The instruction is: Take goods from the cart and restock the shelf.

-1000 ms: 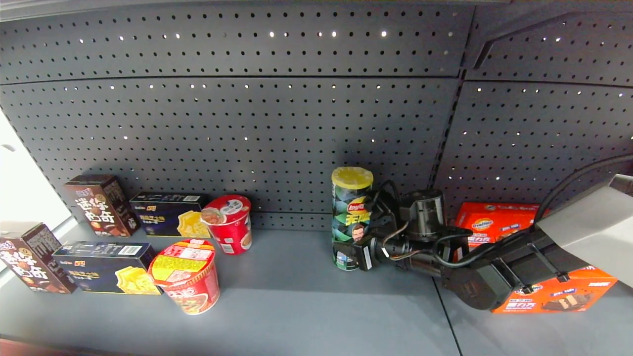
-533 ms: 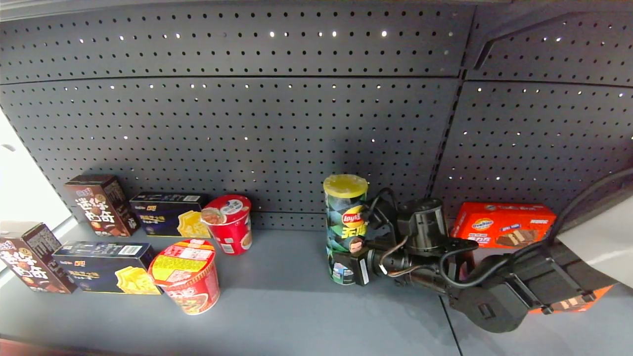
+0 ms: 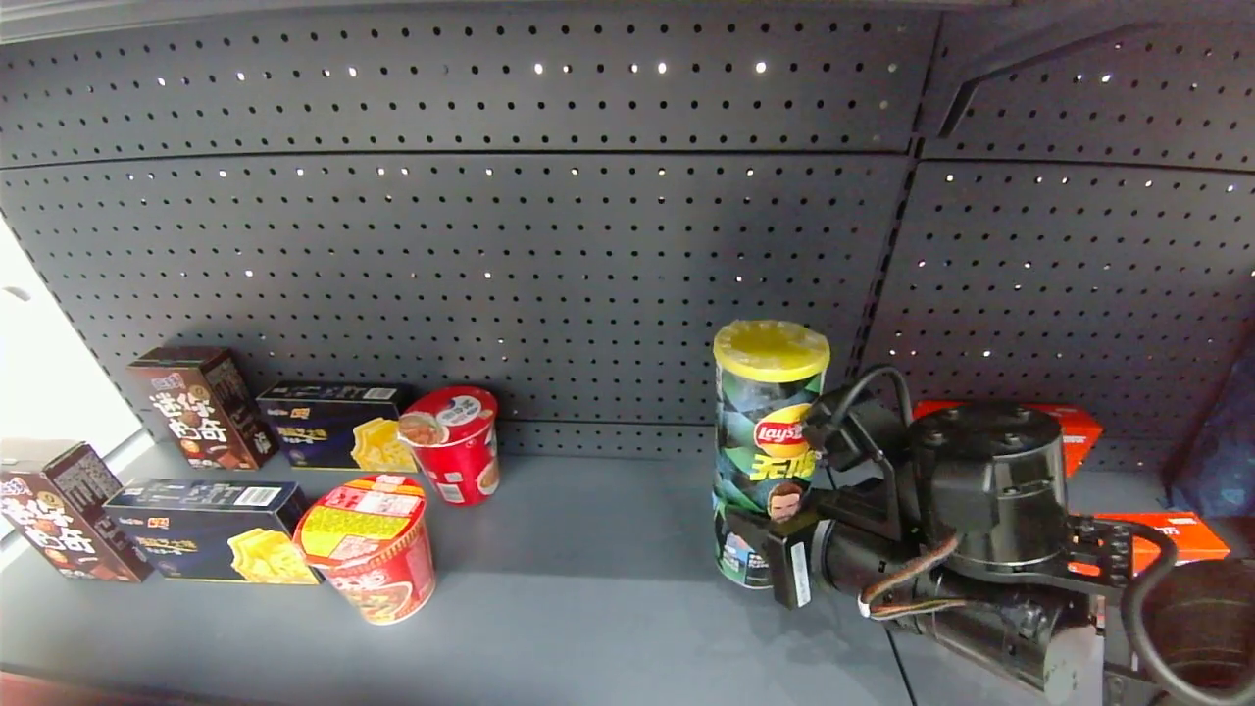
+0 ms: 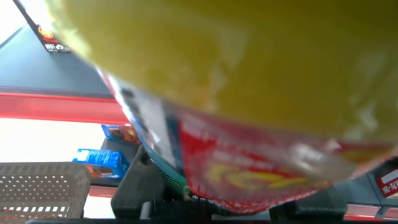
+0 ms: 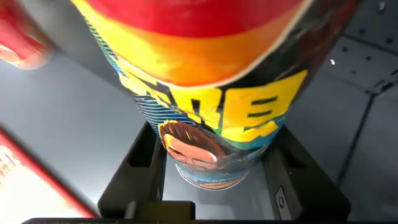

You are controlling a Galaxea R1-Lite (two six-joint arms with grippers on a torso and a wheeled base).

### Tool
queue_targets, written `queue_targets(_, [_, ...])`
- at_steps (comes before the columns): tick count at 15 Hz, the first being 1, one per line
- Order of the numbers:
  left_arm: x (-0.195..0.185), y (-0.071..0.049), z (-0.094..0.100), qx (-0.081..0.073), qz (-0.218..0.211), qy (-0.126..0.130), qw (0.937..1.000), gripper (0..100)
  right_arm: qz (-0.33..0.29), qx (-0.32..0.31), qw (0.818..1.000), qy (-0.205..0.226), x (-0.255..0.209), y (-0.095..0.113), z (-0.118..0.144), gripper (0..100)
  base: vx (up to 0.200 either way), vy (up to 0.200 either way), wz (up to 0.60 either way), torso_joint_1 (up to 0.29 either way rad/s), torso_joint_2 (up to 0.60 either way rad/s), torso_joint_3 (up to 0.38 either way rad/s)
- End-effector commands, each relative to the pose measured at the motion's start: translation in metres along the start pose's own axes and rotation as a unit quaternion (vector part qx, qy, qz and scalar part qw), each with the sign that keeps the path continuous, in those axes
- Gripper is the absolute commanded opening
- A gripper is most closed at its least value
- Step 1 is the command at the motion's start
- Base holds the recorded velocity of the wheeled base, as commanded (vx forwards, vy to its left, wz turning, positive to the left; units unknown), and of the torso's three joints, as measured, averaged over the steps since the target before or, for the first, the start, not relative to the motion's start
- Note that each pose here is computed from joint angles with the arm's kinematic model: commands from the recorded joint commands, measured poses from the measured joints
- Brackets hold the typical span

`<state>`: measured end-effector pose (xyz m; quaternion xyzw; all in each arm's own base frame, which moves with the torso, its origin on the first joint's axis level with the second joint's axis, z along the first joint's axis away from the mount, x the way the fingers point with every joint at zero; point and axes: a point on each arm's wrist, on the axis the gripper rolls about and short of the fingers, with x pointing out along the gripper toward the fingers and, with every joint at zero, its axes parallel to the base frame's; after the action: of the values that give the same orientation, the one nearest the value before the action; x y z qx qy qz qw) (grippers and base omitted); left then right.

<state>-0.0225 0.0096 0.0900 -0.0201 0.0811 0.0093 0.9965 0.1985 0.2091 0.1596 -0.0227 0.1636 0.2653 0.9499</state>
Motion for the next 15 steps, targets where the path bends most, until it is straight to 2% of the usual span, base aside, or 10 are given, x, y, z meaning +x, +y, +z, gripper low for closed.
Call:
queue_targets(1, [0.000, 0.000, -0.001, 0.000, 0.002, 0.002, 1.0000, 0, 0.023, 0.023, 0.999, -0.021, -0.019, 0.020, 0.002, 0, 0.000, 0.000, 0.00, 0.000, 0.00, 0.000])
queue_targets(4, [0.000, 0.000, -0.001, 0.001, 0.005, 0.001, 1.0000, 0, 0.021, 0.031, 0.999, -0.025, -0.021, 0.025, 0.002, 0, 0.000, 0.000, 0.00, 0.000, 0.00, 0.000])
queue_targets(5, [0.001, 0.000, -0.001, 0.001, 0.005, 0.002, 1.0000, 0, 0.000, 0.026, 1.000, -0.017, -0.022, 0.025, -0.006, 0, 0.000, 0.000, 0.00, 0.000, 0.00, 0.000])
queue_targets(7, [0.001, 0.001, -0.001, 0.001, 0.013, 0.002, 0.9999, 0, 0.001, 0.018, 1.000, -0.004, -0.027, 0.027, -0.017, 0, 0.000, 0.000, 0.00, 0.000, 0.00, 0.000])
queue_targets(11, [0.001, 0.001, -0.001, 0.000, 0.021, 0.001, 0.9998, 0, 0.000, 0.015, 1.000, -0.014, -0.036, 0.032, -0.023, 0, 0.000, 0.000, 0.00, 0.000, 0.00, 0.000])
queue_targets(15, [0.001, 0.001, -0.003, 0.000, 0.021, 0.004, 0.9998, 0, 0.006, 0.023, 1.000, 0.010, -0.042, 0.030, -0.039, 0, 0.000, 0.000, 0.00, 0.000, 0.00, 0.000])
